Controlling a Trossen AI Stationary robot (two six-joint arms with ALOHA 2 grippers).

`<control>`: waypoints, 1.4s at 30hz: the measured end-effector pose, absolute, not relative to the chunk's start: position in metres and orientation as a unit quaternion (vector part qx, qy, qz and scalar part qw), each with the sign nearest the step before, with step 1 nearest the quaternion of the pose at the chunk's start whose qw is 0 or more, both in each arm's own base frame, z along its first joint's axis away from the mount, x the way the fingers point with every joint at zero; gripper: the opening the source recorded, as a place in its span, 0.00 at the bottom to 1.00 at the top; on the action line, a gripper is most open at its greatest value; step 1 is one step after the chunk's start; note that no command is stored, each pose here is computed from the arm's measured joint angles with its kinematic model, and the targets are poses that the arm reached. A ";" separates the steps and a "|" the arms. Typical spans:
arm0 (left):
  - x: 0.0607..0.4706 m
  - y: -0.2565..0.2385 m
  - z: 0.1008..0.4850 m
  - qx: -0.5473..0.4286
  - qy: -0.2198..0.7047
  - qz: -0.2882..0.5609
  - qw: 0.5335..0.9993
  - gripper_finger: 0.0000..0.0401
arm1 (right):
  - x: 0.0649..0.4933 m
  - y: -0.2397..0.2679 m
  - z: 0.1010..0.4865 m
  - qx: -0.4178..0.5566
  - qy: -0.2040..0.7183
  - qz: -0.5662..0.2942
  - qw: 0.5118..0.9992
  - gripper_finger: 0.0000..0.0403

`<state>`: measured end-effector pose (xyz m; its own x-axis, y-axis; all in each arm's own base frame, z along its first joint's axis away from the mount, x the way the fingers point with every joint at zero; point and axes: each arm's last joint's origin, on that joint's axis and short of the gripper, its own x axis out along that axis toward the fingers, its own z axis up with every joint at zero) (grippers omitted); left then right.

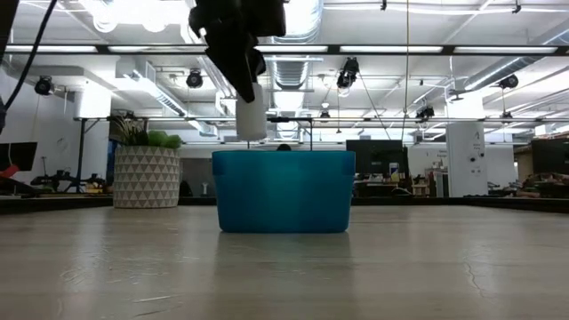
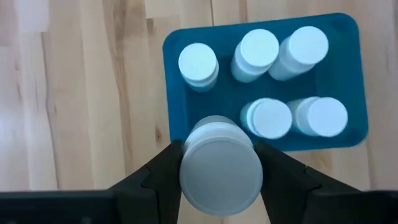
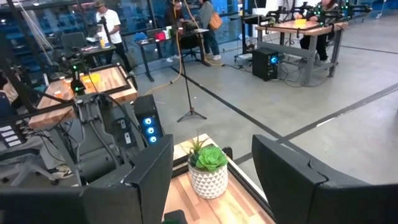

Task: Pick and place pill bottles into a basket
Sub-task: Put the white medicine bottle into the blue bin

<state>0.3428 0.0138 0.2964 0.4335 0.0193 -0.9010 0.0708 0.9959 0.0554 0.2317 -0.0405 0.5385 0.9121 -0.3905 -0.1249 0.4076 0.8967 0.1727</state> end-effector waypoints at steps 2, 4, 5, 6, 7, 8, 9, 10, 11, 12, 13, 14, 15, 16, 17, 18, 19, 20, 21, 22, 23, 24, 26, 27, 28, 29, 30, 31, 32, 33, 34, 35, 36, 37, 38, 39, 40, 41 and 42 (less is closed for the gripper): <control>0.348 0.014 0.292 0.048 0.535 -0.019 0.843 0.39 | 0.232 -0.041 0.538 0.098 0.046 -0.205 0.973 0.52; 0.354 0.014 0.286 0.051 0.544 -0.022 0.837 0.39 | 0.231 -0.040 0.538 0.100 0.048 -0.205 0.972 0.52; 0.357 0.014 0.285 0.051 0.544 -0.022 0.837 0.39 | 0.230 -0.040 0.537 0.100 0.051 -0.205 0.972 0.52; 0.359 0.015 0.282 0.050 0.547 -0.022 0.835 0.39 | 0.230 -0.039 0.537 0.100 0.053 -0.204 0.972 0.52; 0.362 0.015 0.280 0.050 0.551 -0.022 0.833 0.39 | 0.229 -0.039 0.537 0.099 0.054 -0.204 0.972 0.52; 0.364 0.015 0.279 0.050 0.551 -0.023 0.833 0.39 | 0.228 -0.039 0.537 0.099 0.056 -0.204 0.972 0.52; 0.366 0.015 0.276 0.051 0.552 -0.023 0.832 0.39 | 0.228 -0.039 0.537 0.099 0.056 -0.204 0.972 0.52; 0.367 0.015 0.274 0.052 0.556 -0.025 0.829 0.39 | 0.228 -0.038 0.537 0.099 0.056 -0.203 0.973 0.52; 0.367 0.015 0.272 0.054 0.560 -0.026 0.826 0.39 | 0.227 -0.038 0.537 0.099 0.055 -0.203 0.973 0.52; 0.368 0.015 0.269 0.056 0.562 -0.028 0.824 0.39 | 0.227 -0.038 0.537 0.099 0.056 -0.203 0.973 0.52; 0.368 0.015 0.268 0.057 0.563 -0.029 0.824 0.39 | 0.227 -0.038 0.537 0.099 0.055 -0.203 0.973 0.52; 0.369 0.015 0.267 0.057 0.563 -0.028 0.824 0.39 | 0.227 -0.038 0.537 0.099 0.055 -0.203 0.973 0.52; 0.370 0.015 0.265 0.058 0.562 -0.028 0.825 0.39 | 0.227 -0.038 0.537 0.099 0.055 -0.203 0.973 0.52; 0.371 0.015 0.264 0.060 0.559 -0.028 0.827 0.39 | 0.227 -0.038 0.537 0.099 0.055 -0.202 0.973 0.52; 0.371 0.015 0.264 0.062 0.555 -0.030 0.829 0.39 | 0.227 -0.038 0.537 0.099 0.055 -0.203 0.973 0.52; 0.372 0.015 0.264 0.064 0.553 -0.030 0.830 0.39 | 0.227 -0.038 0.537 0.099 0.056 -0.203 0.973 0.52; 0.373 0.015 0.264 0.066 0.548 -0.031 0.833 0.39 | 0.227 -0.038 0.537 0.100 0.056 -0.203 0.973 0.52; 0.374 0.015 0.264 0.067 0.542 -0.031 0.837 0.39 | 0.227 -0.038 0.537 0.101 0.056 -0.203 0.972 0.52; 0.375 0.015 0.264 0.067 0.537 -0.030 0.840 0.39 | 0.227 -0.038 0.537 0.101 0.056 -0.203 0.972 0.52; 0.375 0.015 0.263 0.067 0.537 -0.030 0.840 0.39 | 0.227 -0.038 0.537 0.101 0.056 -0.203 0.972 0.52; 0.375 0.015 0.262 0.067 0.538 -0.030 0.840 0.39 | 0.227 -0.037 0.537 0.102 0.056 -0.202 0.973 0.52; 0.375 0.015 0.262 0.067 0.536 -0.030 0.841 0.39 | 0.228 -0.037 0.537 0.104 0.055 -0.201 0.972 0.52; 0.377 0.015 0.261 0.068 0.533 -0.030 0.843 0.39 | 0.228 -0.037 0.536 0.108 0.056 -0.200 0.972 0.52; 0.378 0.015 0.260 0.069 0.535 -0.031 0.841 0.39 | 0.228 -0.036 0.536 0.109 0.057 -0.199 0.972 0.52; 0.378 0.015 0.258 0.070 0.539 -0.033 0.839 0.39 | 0.228 -0.035 0.536 0.109 0.058 -0.198 0.972 0.52; 0.380 0.015 0.255 0.070 0.541 -0.033 0.837 0.39 | 0.229 -0.035 0.535 0.109 0.058 -0.198 0.972 0.52; 0.381 0.015 0.252 0.070 0.545 -0.034 0.835 0.39 | 0.229 -0.034 0.535 0.109 0.059 -0.196 0.973 0.52; 0.382 0.015 0.250 0.070 0.548 -0.034 0.833 0.39 | 0.229 -0.034 0.535 0.109 0.060 -0.195 0.973 0.52; 0.383 0.015 0.247 0.069 0.551 -0.035 0.831 0.39 | 0.229 -0.033 0.535 0.109 0.060 -0.193 0.973 0.52; 0.384 0.015 0.243 0.069 0.555 -0.035 0.828 0.39 | 0.229 -0.032 0.535 0.109 0.060 -0.192 0.973 0.52; 0.385 0.015 0.241 0.068 0.557 -0.036 0.827 0.39 | 0.229 -0.032 0.535 0.109 0.060 -0.192 0.974 0.52; 0.386 0.015 0.238 0.068 0.560 -0.036 0.825 0.39 | 0.229 -0.032 0.535 0.109 0.060 -0.192 0.974 0.52; 0.387 0.016 0.235 0.068 0.564 -0.037 0.822 0.39 | 0.229 -0.032 0.535 0.111 0.059 -0.192 0.973 0.52; 0.389 0.016 0.232 0.068 0.567 -0.037 0.820 0.39 | 0.229 -0.032 0.535 0.113 0.059 -0.192 0.973 0.52; 0.390 0.016 0.230 0.068 0.566 -0.037 0.820 0.39 | 0.229 -0.032 0.535 0.116 0.058 -0.192 0.973 0.52; 0.392 0.016 0.227 0.067 0.566 -0.038 0.821 0.39 | 0.229 -0.032 0.535 0.118 0.057 -0.192 0.973 0.52; 0.393 0.016 0.226 0.065 0.565 -0.040 0.822 0.39 | 0.229 -0.032 0.535 0.118 0.057 -0.192 0.972 0.52; 0.393 0.016 0.226 0.062 0.562 -0.043 0.824 0.39 | 0.229 -0.032 0.535 0.118 0.057 -0.192 0.972 0.52; 0.394 0.016 0.225 0.062 0.558 -0.044 0.826 0.39 | 0.229 -0.032 0.535 0.119 0.057 -0.192 0.972 0.52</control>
<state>0.3945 0.0159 0.2252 0.3728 -0.0034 -0.9279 0.1414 0.9885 0.0532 0.2294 -0.0321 0.5351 0.9196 -0.3601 -0.1571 0.3874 0.8978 0.2096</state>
